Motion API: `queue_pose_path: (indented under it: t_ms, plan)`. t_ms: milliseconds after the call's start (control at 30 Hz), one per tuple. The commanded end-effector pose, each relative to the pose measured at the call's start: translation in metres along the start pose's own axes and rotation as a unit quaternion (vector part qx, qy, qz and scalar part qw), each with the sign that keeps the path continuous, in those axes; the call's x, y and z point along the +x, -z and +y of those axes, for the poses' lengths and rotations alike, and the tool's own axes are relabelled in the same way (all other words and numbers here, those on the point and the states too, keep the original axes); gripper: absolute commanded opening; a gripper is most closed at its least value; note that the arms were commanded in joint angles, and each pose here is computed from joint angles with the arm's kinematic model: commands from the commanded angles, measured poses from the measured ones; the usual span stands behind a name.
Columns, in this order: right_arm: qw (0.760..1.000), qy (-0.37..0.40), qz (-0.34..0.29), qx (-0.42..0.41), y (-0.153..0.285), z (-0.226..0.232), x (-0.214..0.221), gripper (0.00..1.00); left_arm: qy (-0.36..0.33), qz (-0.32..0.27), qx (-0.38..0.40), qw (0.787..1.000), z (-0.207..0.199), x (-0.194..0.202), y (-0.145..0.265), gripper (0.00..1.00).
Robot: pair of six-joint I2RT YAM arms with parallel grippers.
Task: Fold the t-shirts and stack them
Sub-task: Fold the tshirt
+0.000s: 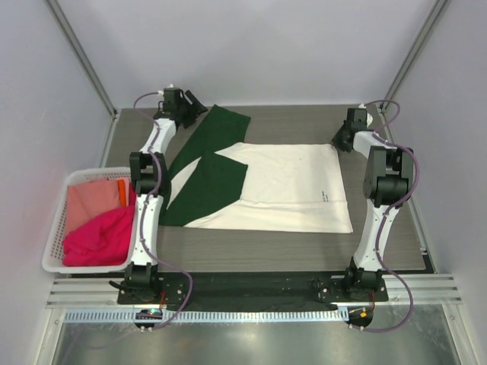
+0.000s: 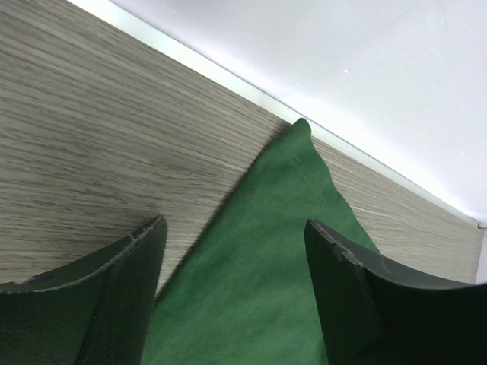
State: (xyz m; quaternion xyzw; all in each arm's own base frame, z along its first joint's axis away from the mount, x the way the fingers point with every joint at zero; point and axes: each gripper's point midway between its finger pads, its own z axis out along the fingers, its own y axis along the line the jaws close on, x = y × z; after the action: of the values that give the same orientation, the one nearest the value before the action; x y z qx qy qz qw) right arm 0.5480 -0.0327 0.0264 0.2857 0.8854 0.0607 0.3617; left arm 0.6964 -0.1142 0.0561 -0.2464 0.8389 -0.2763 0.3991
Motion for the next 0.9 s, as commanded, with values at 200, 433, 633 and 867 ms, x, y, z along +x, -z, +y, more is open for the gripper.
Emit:
queue_pose_path:
  t_ms: [200, 433, 633, 867]
  plan:
    - [1.000, -0.002, 0.009, 0.008, 0.015, -0.004, 0.005, 0.01, 0.010, 0.069, -0.003, 0.998, 0.008, 0.055, -0.014, 0.69]
    - [1.000, -0.004, -0.004, 0.002, 0.022, -0.003, -0.002, 0.01, 0.023, 0.088, 0.000, 0.996, 0.013, 0.067, -0.018, 0.56]
    - [1.000, -0.002, -0.016, 0.015, 0.029, -0.009, -0.006, 0.34, 0.023, 0.088, -0.020, 0.996, 0.021, 0.076, -0.021, 0.52]
    - [1.000, 0.007, -0.012, 0.016, 0.032, -0.012, 0.000, 0.45, 0.023, 0.084, 0.002, 0.996, 0.010, 0.074, -0.022, 0.09]
